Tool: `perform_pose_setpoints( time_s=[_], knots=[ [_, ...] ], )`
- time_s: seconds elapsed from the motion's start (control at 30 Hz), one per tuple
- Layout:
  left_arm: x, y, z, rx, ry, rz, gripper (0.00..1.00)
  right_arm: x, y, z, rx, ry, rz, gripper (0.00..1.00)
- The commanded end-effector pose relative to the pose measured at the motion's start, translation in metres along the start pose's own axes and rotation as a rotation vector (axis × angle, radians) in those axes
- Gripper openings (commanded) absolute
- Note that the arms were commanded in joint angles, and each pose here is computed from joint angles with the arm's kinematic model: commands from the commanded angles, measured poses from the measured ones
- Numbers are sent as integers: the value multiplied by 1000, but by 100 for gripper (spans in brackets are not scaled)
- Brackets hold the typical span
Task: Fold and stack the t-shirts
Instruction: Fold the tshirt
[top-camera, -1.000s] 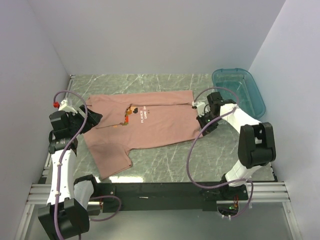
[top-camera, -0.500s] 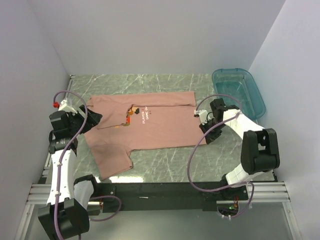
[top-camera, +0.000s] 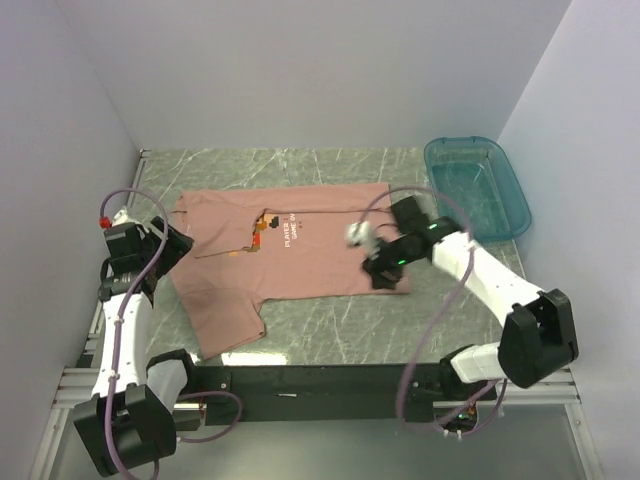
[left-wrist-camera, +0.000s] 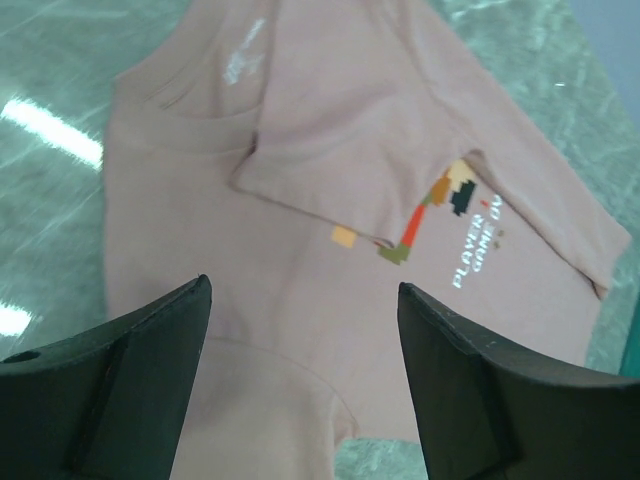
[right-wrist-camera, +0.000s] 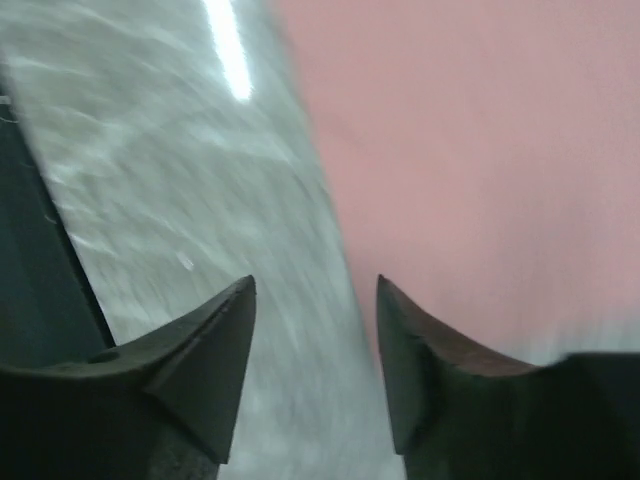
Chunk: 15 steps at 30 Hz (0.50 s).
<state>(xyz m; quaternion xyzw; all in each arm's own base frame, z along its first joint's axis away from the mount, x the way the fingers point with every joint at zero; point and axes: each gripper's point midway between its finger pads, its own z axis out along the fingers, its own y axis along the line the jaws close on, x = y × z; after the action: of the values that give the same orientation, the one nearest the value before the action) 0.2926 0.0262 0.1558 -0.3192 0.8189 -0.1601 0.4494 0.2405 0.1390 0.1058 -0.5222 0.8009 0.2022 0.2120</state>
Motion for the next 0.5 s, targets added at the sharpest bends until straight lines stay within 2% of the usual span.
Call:
perform_pose_setpoints(
  time_s=[0.0, 0.03, 0.07, 0.13, 0.17, 0.2, 0.27, 0.3, 0.33, 0.37, 0.4, 0.47],
  knots=[
    [-19, 4, -11, -79, -56, -47, 80, -83, 66, 28, -123, -221, -468, 60],
    [-22, -1, -17, -63, -73, -44, 80, -94, 70, 37, -95, -206, -523, 61],
    [-25, -4, -22, -53, -82, -40, 80, -124, 99, 43, -118, -242, -618, 61],
    [-29, -13, -36, -22, -114, -40, 80, -151, 110, 71, -117, -216, -670, 61],
    [-31, -15, -41, -14, -129, -39, 81, -188, 138, 71, -128, -264, -726, 60],
    [-29, -15, -45, -13, -136, -44, 82, -196, 146, 98, -143, -234, -725, 60],
    [-33, -17, -63, -8, -188, -61, 91, -230, 178, 128, -124, -233, -759, 59],
    [-30, -15, -63, -16, -176, -73, 91, -238, 189, 139, -117, -230, -767, 59],
    [-32, -13, -69, -35, -201, -82, 99, -242, 197, 149, -108, -220, -775, 59],
    [-33, -11, -72, -53, -207, -87, 99, -259, 204, 152, -84, -240, -782, 59],
    [-34, -9, -74, -62, -211, -84, 99, -254, 222, 174, -105, -215, -805, 59],
    [-38, -6, -82, -97, -229, -76, 99, -256, 234, 187, -110, -207, -824, 59]
  ],
)
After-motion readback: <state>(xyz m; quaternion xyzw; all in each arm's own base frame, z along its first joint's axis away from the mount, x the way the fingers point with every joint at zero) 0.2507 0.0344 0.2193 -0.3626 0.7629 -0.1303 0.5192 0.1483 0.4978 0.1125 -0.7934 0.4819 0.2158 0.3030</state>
